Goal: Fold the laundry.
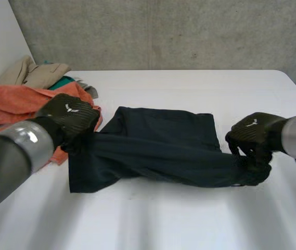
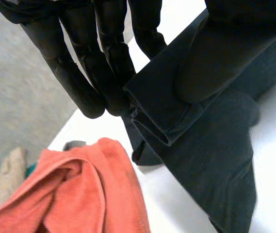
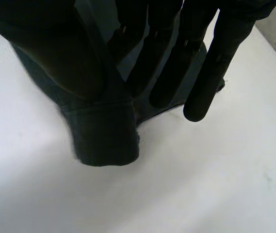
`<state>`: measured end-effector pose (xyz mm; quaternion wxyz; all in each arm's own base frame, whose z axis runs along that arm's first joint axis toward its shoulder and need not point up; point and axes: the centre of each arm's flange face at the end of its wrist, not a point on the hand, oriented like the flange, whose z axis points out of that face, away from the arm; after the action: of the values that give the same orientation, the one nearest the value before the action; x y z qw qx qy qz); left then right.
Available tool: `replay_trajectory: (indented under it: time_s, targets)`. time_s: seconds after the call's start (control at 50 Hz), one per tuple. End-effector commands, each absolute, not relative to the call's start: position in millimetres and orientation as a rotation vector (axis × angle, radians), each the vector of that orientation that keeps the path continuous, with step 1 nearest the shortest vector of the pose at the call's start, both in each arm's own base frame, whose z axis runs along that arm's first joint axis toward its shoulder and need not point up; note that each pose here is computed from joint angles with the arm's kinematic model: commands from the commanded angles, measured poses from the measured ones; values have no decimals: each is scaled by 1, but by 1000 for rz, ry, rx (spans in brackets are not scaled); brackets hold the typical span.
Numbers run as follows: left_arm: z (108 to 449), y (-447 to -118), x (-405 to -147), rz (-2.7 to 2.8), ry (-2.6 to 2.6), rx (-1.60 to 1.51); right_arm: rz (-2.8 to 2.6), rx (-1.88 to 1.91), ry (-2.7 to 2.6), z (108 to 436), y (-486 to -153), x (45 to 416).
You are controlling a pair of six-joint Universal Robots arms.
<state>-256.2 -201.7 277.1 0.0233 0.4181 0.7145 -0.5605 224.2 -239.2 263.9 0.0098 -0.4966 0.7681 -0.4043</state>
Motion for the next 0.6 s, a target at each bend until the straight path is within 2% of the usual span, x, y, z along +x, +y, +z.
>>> replay_trajectory:
  time_s: [0.02,0.06,0.08,0.12,0.14,0.22,0.26,0.34,0.4,0.48,0.56,0.6]
  targets:
    - [301,-279,-282,-1976,1995,1118,-1702,-1375,2360,274,-301,256]
    - [324,-292,-287,-2116,1893,1043,-1910,-1238,2284,296,-315,260]
    - [351,-301,-289,-2264,1773,961,-2112,-1092,2157,321,-327,264]
    - [379,-306,-291,-2420,1630,874,-2277,-950,2008,344,-336,267]
    - [399,-307,-292,-2539,1521,809,-2420,-823,1840,368,-340,269]
    - [432,-303,-293,-2769,1308,684,-2657,-615,1468,419,-334,268]
    - [431,-301,-293,-2788,1306,679,-2682,-608,1428,424,-331,267]
    - [419,-300,-288,-2764,1371,692,-2658,-649,1462,416,-329,266]
    - [400,-301,-283,-2698,1472,704,-2567,-711,1559,393,-330,269]
    - [366,-299,-279,-2604,1627,752,-2430,-795,1696,353,-331,273]
    - [316,-291,-281,-2485,1815,847,-2287,-883,1854,302,-332,273]
    - [281,-282,-284,-2387,1936,932,-2190,-943,1959,268,-331,270]
